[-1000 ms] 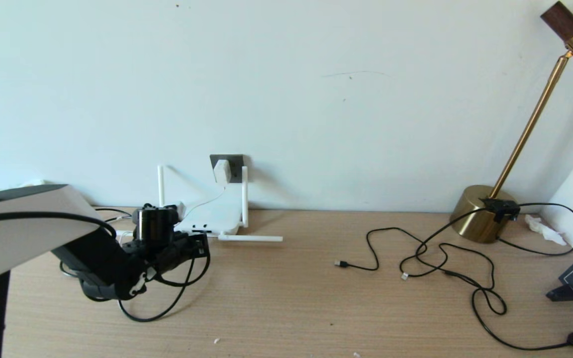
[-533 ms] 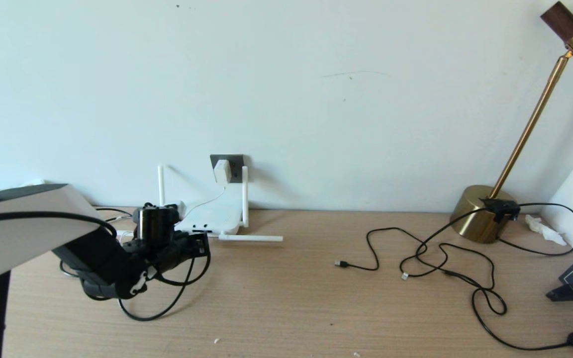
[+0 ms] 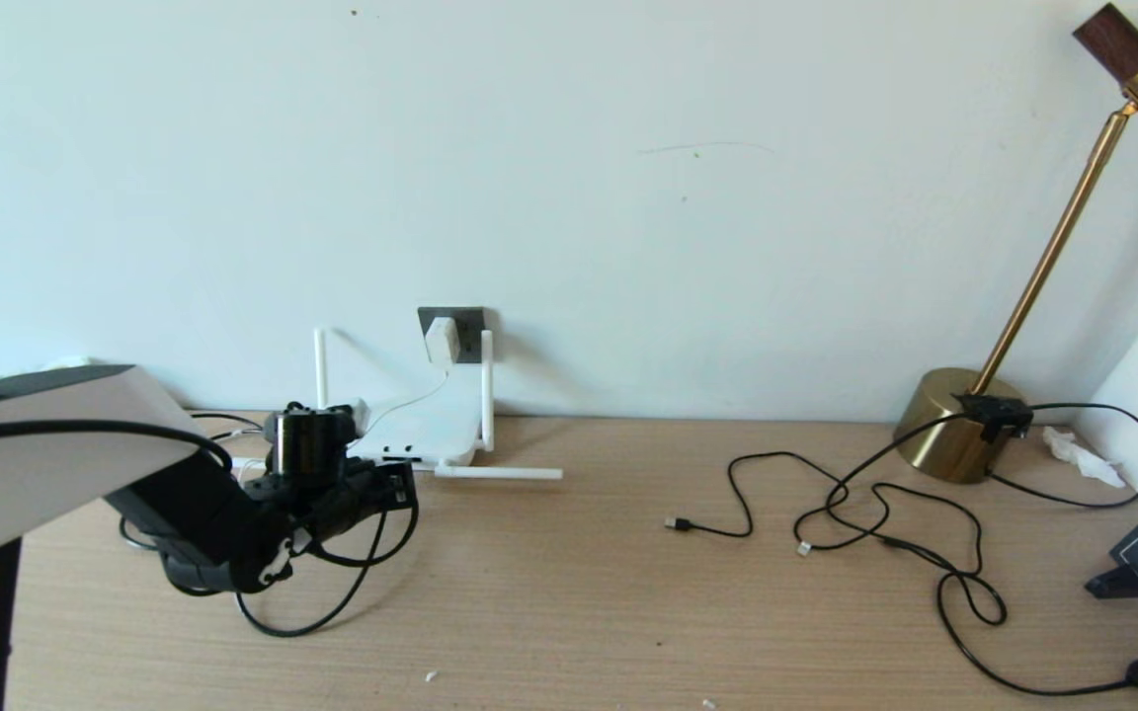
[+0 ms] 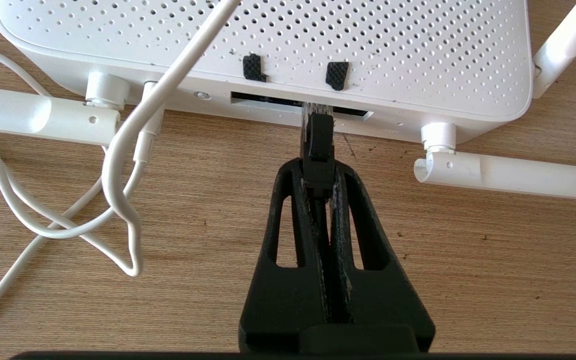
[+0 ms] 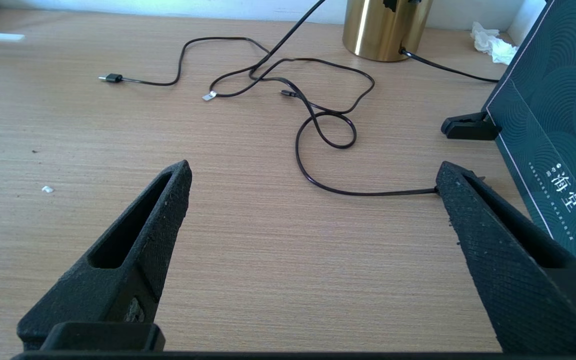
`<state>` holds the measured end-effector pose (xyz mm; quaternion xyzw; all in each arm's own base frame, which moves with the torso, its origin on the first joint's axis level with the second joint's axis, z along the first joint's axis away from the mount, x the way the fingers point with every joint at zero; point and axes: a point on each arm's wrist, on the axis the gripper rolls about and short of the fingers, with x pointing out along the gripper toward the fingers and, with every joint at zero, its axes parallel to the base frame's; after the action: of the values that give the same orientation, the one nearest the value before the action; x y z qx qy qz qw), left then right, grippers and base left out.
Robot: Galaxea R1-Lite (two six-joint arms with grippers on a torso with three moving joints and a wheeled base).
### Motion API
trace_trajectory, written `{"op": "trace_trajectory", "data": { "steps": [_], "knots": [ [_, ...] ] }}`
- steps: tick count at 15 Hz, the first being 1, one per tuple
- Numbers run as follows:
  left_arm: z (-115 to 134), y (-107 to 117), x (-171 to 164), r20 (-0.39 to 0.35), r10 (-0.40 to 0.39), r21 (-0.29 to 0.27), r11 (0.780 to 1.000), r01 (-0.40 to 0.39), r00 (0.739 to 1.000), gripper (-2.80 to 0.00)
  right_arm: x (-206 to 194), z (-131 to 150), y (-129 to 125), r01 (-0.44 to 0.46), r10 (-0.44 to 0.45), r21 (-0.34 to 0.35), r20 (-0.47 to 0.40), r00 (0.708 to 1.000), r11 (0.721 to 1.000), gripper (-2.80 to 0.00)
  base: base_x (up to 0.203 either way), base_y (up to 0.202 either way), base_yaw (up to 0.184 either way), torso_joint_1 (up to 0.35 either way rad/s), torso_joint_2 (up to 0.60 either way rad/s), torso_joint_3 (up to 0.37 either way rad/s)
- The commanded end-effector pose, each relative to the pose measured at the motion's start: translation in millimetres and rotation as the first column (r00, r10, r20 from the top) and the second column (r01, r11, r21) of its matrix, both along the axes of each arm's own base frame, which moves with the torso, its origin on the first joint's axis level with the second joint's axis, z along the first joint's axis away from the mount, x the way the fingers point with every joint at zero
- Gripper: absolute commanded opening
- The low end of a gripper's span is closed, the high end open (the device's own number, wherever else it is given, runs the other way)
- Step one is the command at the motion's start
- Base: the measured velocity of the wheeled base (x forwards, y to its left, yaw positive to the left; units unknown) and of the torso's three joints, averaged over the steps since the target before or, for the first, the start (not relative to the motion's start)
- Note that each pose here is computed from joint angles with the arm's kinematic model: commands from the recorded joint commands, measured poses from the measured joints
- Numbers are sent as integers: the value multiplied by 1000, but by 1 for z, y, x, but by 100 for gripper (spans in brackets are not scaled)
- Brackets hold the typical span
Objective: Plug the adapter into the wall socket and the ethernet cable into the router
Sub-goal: Plug cable into router interface
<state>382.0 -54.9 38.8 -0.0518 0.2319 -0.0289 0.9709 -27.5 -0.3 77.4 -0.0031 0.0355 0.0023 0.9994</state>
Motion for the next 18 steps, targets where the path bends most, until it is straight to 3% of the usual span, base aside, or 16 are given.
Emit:
{"op": "trace_trajectory", "data": {
  "steps": [1, 18],
  "knots": [
    [1, 0, 1, 9, 1, -3, 1000, -1, 1000, -280, 0, 0, 0, 0, 0, -2, -3, 1000, 1000, 0, 0, 0, 0, 0, 0, 0],
    [-5, -1, 4, -21, -3, 8, 1000, 4, 1000, -280, 0, 0, 0, 0, 0, 0, -2, 1000, 1000, 0, 0, 0, 0, 0, 0, 0]
  ]
}}
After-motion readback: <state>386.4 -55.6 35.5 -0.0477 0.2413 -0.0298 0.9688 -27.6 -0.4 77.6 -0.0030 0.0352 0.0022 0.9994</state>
